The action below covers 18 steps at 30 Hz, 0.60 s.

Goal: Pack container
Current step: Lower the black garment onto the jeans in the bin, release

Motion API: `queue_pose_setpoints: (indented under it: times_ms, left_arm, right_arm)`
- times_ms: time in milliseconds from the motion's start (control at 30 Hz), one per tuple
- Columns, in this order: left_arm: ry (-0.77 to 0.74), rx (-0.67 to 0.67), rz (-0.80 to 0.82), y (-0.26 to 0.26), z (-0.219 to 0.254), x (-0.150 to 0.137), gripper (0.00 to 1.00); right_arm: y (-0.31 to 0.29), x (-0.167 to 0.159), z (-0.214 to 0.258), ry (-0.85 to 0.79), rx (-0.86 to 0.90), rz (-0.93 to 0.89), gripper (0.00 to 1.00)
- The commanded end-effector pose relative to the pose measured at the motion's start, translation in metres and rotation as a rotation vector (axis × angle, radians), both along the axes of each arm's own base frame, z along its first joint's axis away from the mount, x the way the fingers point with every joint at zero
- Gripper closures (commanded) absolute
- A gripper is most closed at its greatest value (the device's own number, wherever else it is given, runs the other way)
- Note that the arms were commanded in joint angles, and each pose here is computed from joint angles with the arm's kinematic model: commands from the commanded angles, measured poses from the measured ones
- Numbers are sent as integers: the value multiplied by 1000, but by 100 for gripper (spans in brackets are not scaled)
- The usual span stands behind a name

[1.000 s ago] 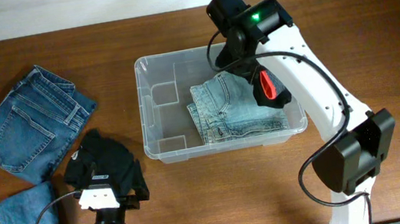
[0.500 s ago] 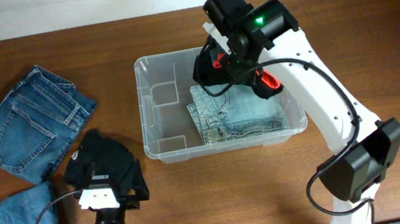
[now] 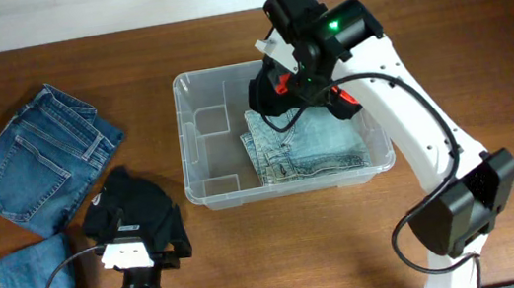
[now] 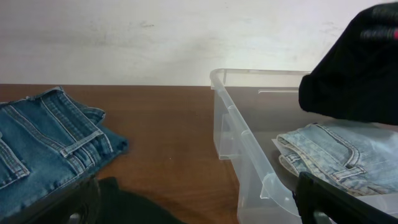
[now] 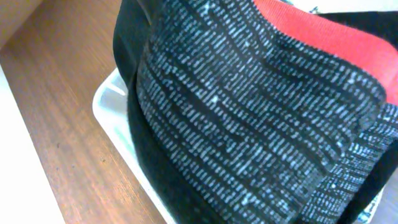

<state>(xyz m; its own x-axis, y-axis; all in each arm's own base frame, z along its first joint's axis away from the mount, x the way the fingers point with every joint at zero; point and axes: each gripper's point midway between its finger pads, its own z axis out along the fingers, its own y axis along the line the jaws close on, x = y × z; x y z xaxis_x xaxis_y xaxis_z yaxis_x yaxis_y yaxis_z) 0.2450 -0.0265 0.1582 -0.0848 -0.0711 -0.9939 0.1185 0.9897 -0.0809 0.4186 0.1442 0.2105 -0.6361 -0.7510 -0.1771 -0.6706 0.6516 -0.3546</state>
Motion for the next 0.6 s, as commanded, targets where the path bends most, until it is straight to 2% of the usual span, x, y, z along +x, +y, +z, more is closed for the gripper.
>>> queue_pose_setpoints:
  times_ms: [0,300,467,567]
  left_arm:
    - [6,-14,-18,-3,-2,-1,0]
    - [6,-14,-18,-3,-2,-1,0]
    - [6,-14,-18,-3,-2,-1,0]
    - [6,-14,-18,-3,-2,-1,0]
  right_arm:
    - [-3,-1,-22,42,-13,-3,96]
    - [-11,-21,-42,135,-44,-42,96]
    - [0,-43,-48,244,28,-22,94]
    - [5,-60,-50,323,68,-13,86]
